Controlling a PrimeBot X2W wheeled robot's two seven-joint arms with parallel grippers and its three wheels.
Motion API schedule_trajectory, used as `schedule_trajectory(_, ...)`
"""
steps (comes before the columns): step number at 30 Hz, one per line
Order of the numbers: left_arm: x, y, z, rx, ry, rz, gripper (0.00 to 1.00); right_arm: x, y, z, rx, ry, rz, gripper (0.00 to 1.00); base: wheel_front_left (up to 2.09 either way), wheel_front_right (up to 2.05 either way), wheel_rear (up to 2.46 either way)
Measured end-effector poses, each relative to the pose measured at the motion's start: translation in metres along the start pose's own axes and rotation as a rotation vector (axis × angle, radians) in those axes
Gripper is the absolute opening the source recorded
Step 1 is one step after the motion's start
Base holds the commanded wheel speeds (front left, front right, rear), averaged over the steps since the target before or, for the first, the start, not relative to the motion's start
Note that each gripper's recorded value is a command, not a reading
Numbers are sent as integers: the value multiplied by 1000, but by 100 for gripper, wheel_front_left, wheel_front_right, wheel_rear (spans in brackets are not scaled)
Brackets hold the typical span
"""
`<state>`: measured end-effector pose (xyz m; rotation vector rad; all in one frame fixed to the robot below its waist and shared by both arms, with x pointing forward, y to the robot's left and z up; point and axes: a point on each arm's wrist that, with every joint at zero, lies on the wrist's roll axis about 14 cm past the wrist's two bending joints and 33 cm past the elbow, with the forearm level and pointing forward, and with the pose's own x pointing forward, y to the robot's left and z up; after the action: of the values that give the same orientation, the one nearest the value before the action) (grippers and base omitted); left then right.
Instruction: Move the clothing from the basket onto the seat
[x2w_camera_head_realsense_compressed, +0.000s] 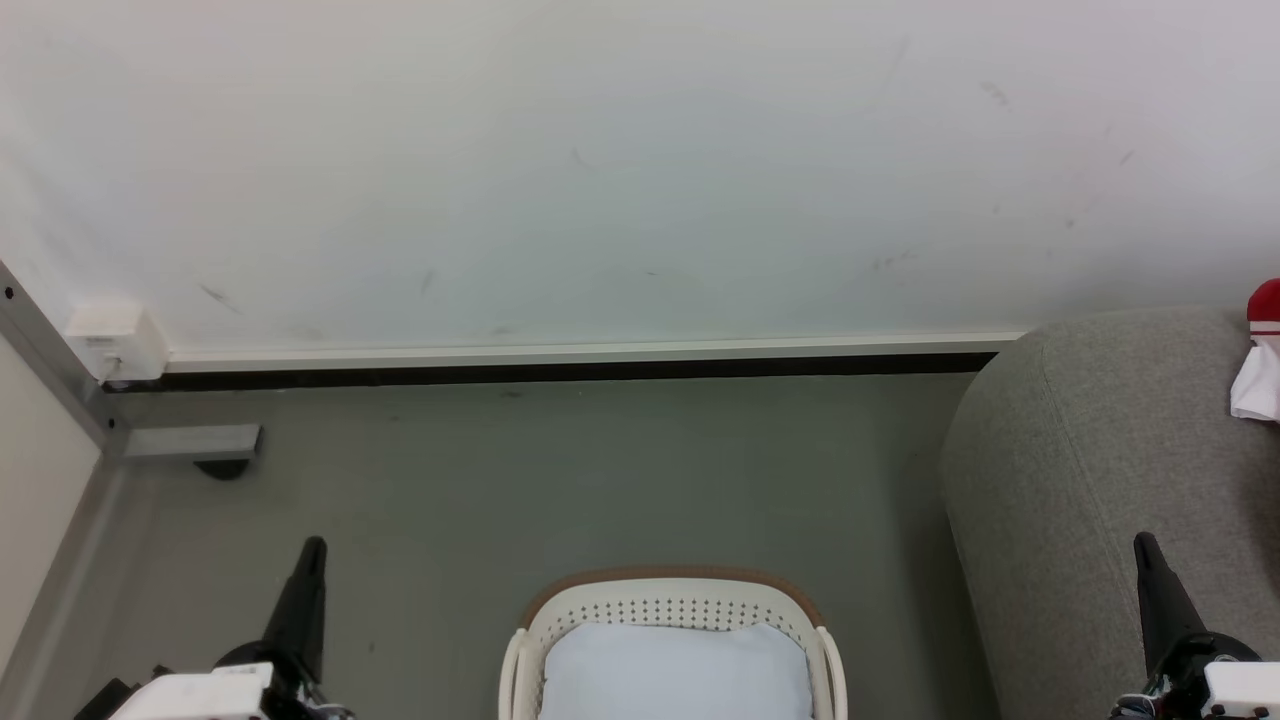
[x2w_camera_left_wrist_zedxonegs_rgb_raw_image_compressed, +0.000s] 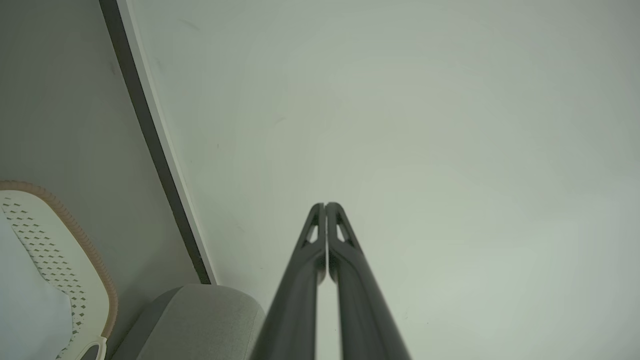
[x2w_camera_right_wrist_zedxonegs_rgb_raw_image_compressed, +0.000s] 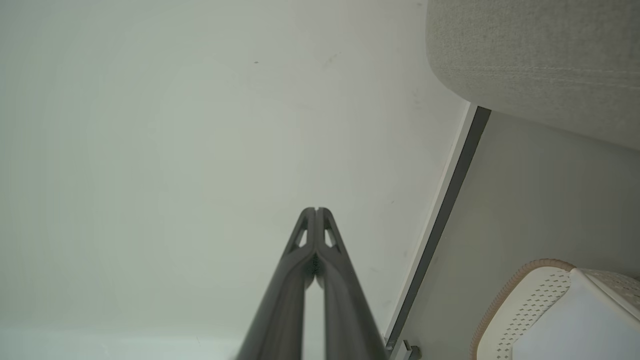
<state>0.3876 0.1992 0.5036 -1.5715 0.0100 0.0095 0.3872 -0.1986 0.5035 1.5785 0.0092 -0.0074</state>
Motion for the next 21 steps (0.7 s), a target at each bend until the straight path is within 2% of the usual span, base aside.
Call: schedule_trajectory(21,0,0,0,0,0,0,0,0,0,0,0,0,0,0,0,0,0)
